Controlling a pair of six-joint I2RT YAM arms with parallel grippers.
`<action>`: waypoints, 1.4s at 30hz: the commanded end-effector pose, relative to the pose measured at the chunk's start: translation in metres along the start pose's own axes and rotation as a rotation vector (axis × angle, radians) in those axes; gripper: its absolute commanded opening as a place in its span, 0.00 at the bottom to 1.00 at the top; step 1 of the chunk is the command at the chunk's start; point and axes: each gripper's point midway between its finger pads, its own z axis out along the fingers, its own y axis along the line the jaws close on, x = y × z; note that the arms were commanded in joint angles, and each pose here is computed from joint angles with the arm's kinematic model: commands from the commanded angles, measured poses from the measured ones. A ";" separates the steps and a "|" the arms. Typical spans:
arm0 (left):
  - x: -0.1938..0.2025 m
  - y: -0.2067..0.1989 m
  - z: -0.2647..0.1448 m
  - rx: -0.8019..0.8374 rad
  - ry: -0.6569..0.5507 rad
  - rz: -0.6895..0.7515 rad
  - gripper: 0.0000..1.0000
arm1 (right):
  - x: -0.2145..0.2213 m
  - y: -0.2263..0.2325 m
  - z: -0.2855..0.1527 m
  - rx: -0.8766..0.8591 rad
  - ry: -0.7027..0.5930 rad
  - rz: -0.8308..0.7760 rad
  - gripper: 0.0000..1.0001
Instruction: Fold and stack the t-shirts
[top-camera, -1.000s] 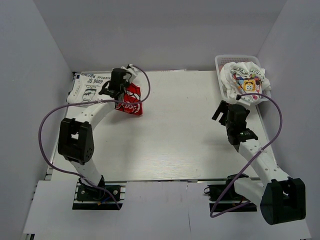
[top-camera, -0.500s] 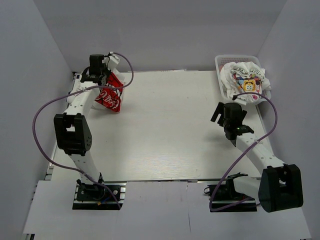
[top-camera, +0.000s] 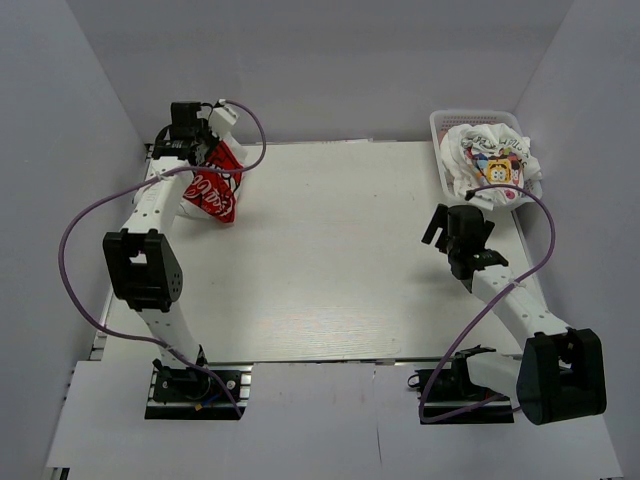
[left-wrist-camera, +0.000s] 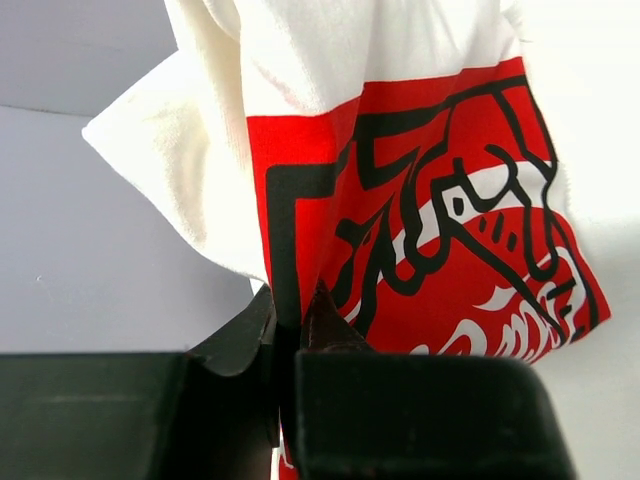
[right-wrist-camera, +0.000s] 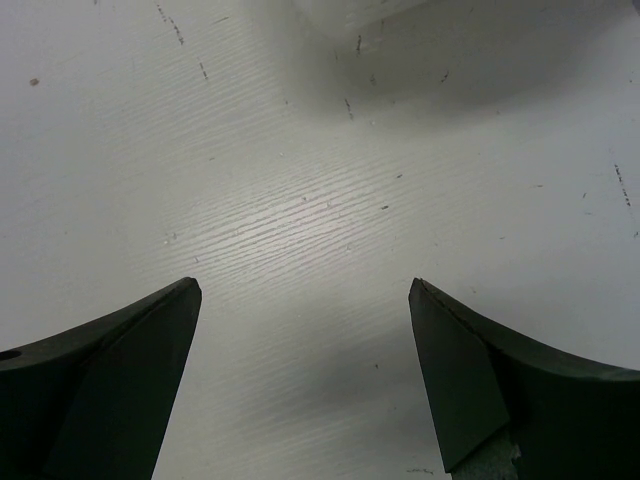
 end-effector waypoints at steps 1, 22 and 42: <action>-0.032 0.037 -0.051 -0.081 -0.131 -0.008 0.00 | -0.024 -0.001 -0.004 0.032 -0.062 0.022 0.90; 0.017 0.070 0.014 -0.140 -0.034 -0.053 0.00 | -0.021 -0.004 0.002 0.053 -0.045 0.004 0.90; 0.140 0.090 0.121 -0.186 0.175 -0.157 0.00 | -0.014 -0.003 0.026 0.129 0.057 -0.045 0.90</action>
